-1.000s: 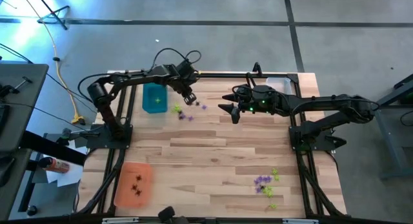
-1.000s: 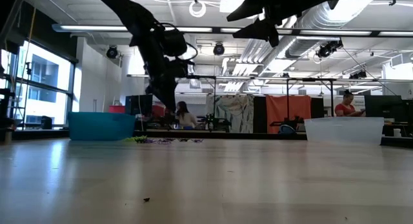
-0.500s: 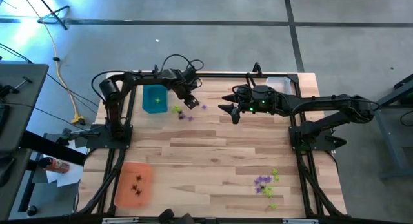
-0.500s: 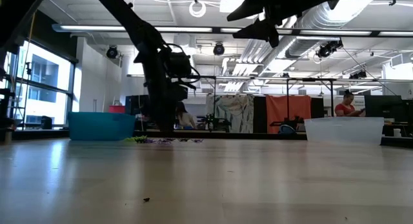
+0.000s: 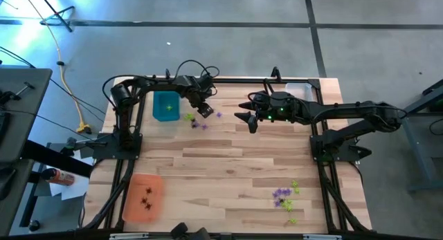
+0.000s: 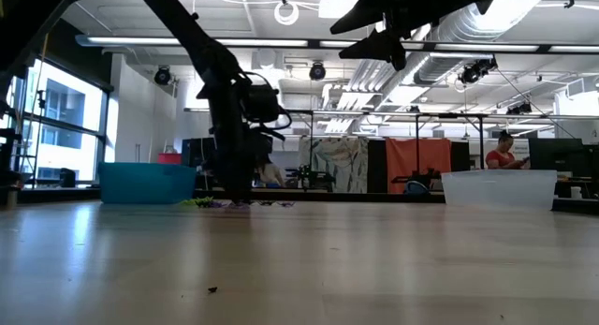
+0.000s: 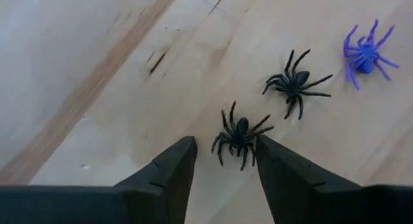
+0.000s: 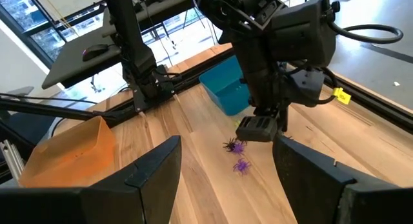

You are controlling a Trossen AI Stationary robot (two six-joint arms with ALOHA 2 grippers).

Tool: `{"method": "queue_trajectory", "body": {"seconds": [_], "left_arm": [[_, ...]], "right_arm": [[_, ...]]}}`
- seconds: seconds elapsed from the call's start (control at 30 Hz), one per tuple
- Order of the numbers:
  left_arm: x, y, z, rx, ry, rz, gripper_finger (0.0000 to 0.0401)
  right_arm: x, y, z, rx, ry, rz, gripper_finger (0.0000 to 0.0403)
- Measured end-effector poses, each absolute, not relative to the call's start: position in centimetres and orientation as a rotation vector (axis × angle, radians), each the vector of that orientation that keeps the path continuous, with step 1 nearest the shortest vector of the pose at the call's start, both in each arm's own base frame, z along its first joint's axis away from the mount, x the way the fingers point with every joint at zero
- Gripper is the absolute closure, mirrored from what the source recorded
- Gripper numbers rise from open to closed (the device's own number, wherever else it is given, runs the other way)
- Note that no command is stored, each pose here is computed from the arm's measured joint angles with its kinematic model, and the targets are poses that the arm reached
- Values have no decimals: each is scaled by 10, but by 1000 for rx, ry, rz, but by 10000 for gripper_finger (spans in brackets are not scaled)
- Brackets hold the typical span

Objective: Sort Halloween decoration
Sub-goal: Put the black spider toy into the orange bin

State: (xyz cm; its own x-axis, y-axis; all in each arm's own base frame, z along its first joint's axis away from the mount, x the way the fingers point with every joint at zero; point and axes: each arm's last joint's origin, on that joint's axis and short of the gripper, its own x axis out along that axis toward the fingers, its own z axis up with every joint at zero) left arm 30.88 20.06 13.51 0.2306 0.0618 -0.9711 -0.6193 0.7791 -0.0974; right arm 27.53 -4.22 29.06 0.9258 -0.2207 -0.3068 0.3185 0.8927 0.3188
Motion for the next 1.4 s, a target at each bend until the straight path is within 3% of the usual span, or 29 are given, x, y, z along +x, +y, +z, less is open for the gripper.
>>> {"method": "queue_trajectory", "body": {"seconds": [0.3,0.53,0.97,1.27,1.4], "left_arm": [[306,198,129,-423,1306,479,391],[300,195,142,-376,1298,418,400],[281,185,229,-237,1037,334,401],[272,117,314,-126,648,79,401],[267,79,330,-102,419,19,401]], "right_arm": [[275,-42,291,374,269,-284,163],[275,-42,289,374,281,-286,163],[275,-42,289,365,289,-286,163],[277,-42,295,337,230,-269,163],[279,-41,305,339,136,-187,163]]}}
